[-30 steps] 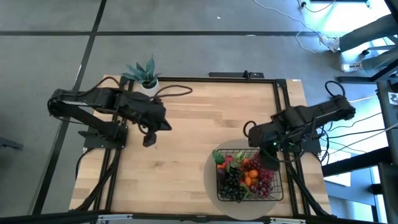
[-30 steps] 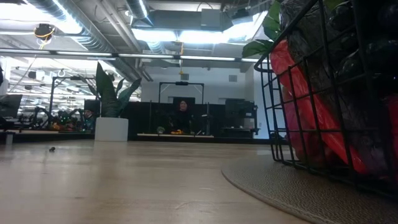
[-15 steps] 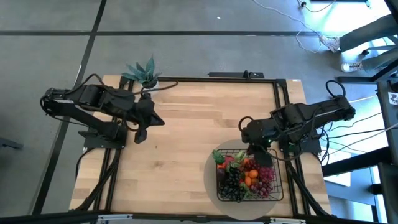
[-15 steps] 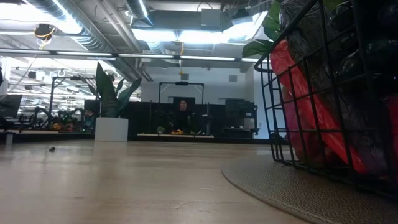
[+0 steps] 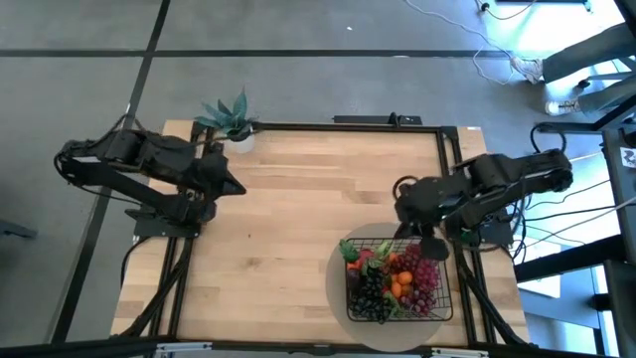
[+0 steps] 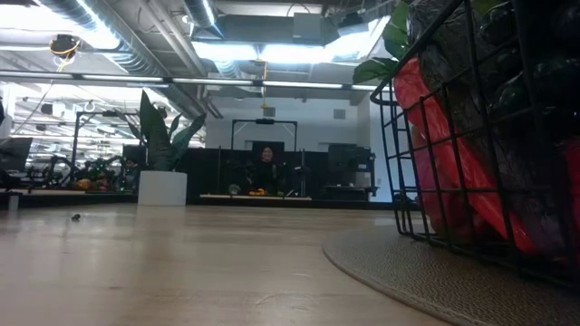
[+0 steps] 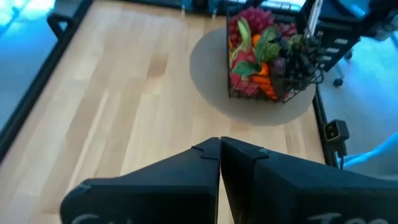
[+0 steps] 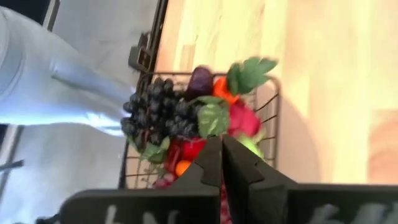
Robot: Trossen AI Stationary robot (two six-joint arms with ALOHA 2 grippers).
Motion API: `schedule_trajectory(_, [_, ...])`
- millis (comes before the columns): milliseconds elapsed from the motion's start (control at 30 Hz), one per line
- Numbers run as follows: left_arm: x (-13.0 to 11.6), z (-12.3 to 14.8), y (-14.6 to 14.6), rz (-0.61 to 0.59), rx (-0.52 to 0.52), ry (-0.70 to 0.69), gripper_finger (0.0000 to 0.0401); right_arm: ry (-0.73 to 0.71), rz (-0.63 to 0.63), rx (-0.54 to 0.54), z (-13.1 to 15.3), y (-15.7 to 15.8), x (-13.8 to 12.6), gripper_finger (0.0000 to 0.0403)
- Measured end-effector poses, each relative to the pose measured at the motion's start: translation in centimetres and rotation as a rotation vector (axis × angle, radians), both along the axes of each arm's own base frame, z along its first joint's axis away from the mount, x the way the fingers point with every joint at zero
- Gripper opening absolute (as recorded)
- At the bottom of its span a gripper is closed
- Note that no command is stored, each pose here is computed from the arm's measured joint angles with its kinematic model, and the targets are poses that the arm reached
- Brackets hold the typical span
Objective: Build produce basket
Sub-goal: Return to Home Position
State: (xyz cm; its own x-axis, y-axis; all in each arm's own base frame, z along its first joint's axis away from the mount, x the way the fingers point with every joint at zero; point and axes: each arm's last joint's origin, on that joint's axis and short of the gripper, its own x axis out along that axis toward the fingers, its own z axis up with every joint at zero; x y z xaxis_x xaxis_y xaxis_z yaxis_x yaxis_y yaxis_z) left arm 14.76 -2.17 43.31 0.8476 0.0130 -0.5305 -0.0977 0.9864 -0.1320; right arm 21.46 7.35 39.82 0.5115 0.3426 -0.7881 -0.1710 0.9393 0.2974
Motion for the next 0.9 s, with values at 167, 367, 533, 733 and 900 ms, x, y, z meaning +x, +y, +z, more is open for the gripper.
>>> schedule_trajectory(167, [-2.9, 0.4, 0.4, -0.012, -0.004, -0.075, 0.0, -0.125, -0.039, -0.027, 2.0, -1.2, -3.2, 0.0])
schedule_trajectory(367, [-5.3, -1.5, 0.7, -0.02, -0.03, -0.178, 0.0, -0.282, -0.136, 0.018, 4.0, -2.8, -7.3, 0.0])
schedule_trajectory(533, [-7.3, -3.8, 1.1, -0.019, -0.055, -0.298, 0.0, -0.417, -0.11, 0.033, 5.4, -3.5, -9.6, 0.0])
schedule_trajectory(733, [-9.5, -6.5, 1.6, -0.011, -0.1, -0.421, 0.0, -0.49, -0.099, 0.039, 5.6, -4.0, -11.3, 0.0])
schedule_trajectory(900, [-10.7, -8.8, 1.8, -0.008, -0.13, -0.51, 0.0, -0.556, -0.106, 0.067, 3.5, -4.3, -12.0, 0.0])
